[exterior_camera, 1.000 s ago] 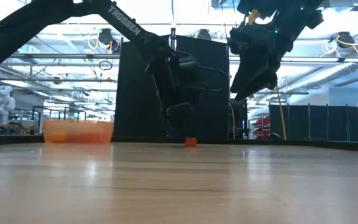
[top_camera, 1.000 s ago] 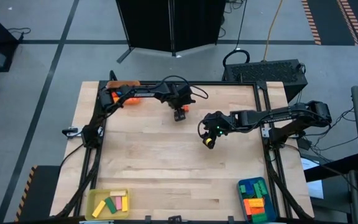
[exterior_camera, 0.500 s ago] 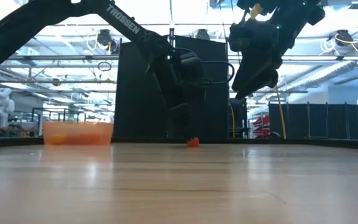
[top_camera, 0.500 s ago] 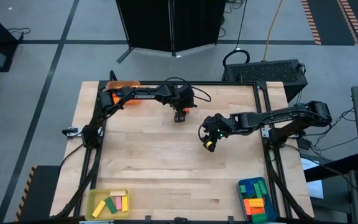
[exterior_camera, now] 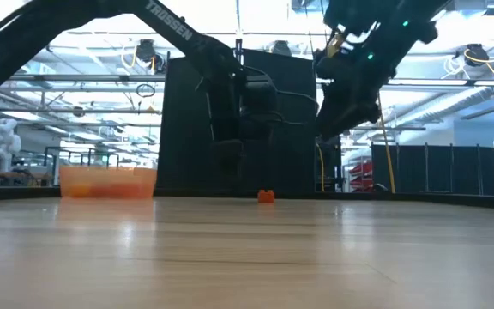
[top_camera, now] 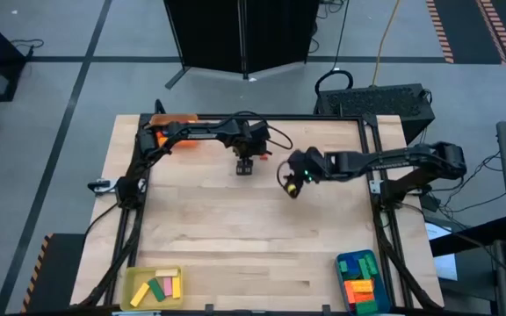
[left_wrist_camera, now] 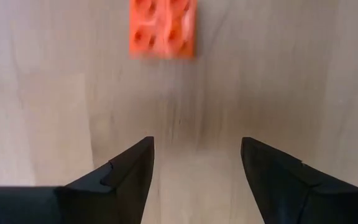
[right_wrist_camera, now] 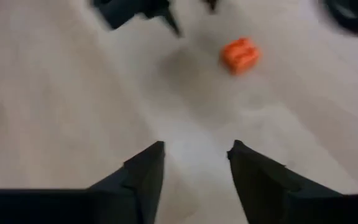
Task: Sort blocks by size
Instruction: Put the orange 4 stud game piece into the orange bin
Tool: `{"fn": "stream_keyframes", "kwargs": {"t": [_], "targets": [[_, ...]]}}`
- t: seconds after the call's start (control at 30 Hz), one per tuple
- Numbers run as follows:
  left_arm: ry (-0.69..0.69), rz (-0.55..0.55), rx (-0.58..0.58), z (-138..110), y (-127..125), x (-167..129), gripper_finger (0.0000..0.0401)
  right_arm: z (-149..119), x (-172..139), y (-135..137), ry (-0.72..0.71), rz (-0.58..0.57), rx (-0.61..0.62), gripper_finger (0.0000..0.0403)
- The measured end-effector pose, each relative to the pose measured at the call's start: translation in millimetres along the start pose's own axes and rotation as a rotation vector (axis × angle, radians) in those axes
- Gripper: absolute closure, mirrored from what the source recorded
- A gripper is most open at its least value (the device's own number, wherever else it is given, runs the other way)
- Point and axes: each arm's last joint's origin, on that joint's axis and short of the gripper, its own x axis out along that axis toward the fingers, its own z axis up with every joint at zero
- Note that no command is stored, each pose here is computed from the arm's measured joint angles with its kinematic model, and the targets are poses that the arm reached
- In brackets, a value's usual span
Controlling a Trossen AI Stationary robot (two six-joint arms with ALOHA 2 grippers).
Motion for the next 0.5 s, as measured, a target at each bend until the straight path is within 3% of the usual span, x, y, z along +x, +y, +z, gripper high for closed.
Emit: {"fn": "stream_keyframes", "kwargs": {"t": [0.3,0.5], "targets": [[-0.028,0.002,-0.068,-29.5,5.4,-32.1,0.0209,19.7,32.7,-28.8,-0.055,-0.015,0.121,0.0381],[-0.173,-0.001,-0.135,-70.6,9.5,-48.9,0.0237,29.6,49.5,-51.4,-0.092,-0.033,0.212,0.0394]]}}
